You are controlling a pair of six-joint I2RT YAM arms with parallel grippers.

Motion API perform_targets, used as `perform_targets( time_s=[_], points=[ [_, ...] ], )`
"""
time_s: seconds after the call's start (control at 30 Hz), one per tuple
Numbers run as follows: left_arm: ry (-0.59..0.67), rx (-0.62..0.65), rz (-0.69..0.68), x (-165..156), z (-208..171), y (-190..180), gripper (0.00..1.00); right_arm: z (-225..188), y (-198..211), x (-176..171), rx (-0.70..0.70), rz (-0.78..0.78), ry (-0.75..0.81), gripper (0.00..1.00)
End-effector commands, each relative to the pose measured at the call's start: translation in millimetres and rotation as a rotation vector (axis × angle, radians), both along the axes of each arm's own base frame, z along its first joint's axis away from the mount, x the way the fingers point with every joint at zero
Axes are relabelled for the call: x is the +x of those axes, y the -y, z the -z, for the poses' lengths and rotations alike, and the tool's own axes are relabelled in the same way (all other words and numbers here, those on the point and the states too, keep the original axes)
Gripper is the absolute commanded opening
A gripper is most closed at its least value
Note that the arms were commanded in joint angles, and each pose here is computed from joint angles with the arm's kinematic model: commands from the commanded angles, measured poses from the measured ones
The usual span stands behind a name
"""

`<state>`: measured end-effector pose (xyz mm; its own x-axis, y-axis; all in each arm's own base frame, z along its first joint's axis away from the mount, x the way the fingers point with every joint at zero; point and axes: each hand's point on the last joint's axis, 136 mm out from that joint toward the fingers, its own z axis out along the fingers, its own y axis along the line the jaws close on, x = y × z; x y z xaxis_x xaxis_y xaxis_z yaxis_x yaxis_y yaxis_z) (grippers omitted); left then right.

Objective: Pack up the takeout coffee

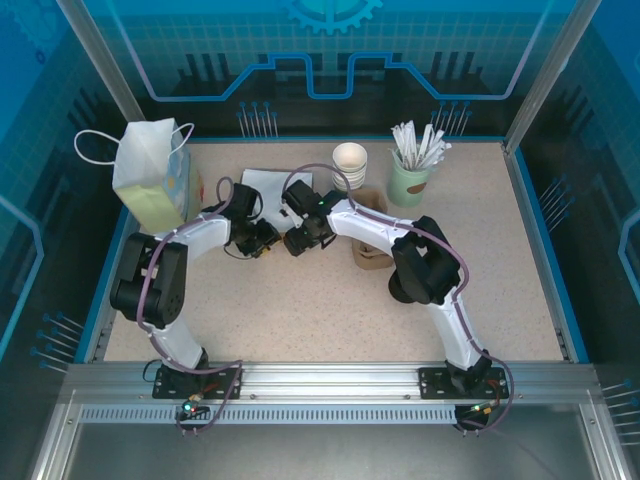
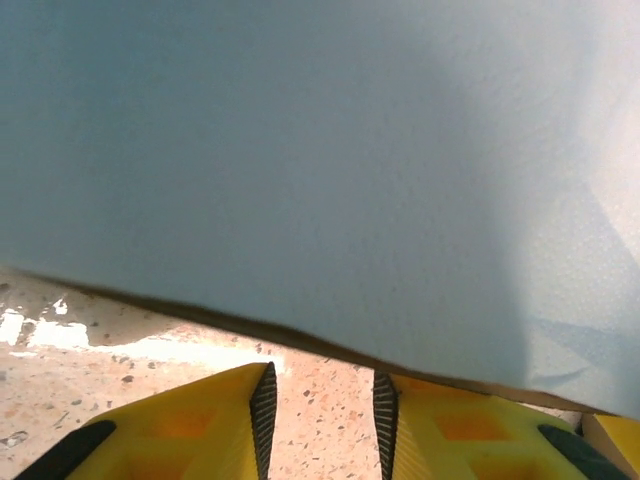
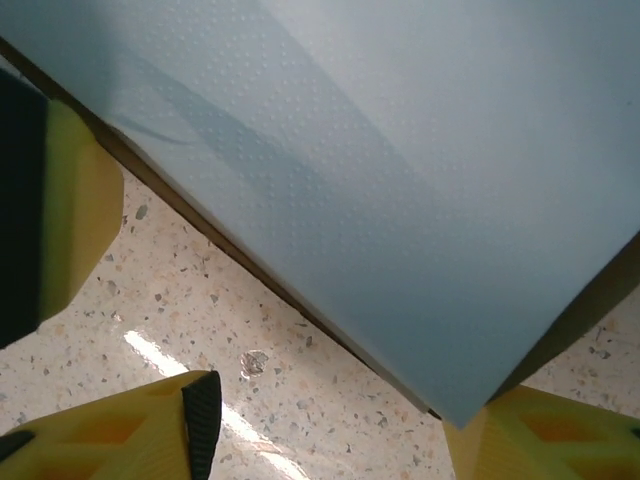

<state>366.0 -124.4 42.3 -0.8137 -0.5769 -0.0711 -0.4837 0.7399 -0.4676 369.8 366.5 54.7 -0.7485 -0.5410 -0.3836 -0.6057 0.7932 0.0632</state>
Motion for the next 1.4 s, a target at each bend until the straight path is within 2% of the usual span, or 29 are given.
perform_targets(
  time_s=[0.0, 0.3, 0.53, 0.87, 1.0, 1.37],
  points=[
    [0.067, 0.032, 0.018, 7.6, -18.5, -6.6, 0.36, -24.0, -5.5, 1.0, 0.048, -0.022, 0.022, 0.63],
    [0.204, -0.024, 0.058, -15.3, -77.8, -3.5, 0.51, -83.5, 14.7, -29.3, 0.131, -0.013, 0.060, 0.69],
    [0.319, -0.081, 0.117, -53.6, -111.4, 2.2, 0.75, -126.4, 42.4, -64.6, 0.208, 0.006, 0.081, 0.76],
    [0.504, -0.109, 0.173, -91.7, -132.5, 10.3, 0.99, -160.2, 104.8, -89.2, 0.245, 0.097, 0.116, 0.93],
    [0.574, -0.090, 0.158, -98.4, -141.6, 2.7, 0.99, -170.9, 132.9, -90.8, 0.282, 0.160, 0.128, 1.00],
    [0.678, -0.088, 0.186, -104.8, -162.1, 1.6, 0.99, -196.8, 187.1, -76.8, 0.402, 0.358, 0.108, 1.00]
  ],
)
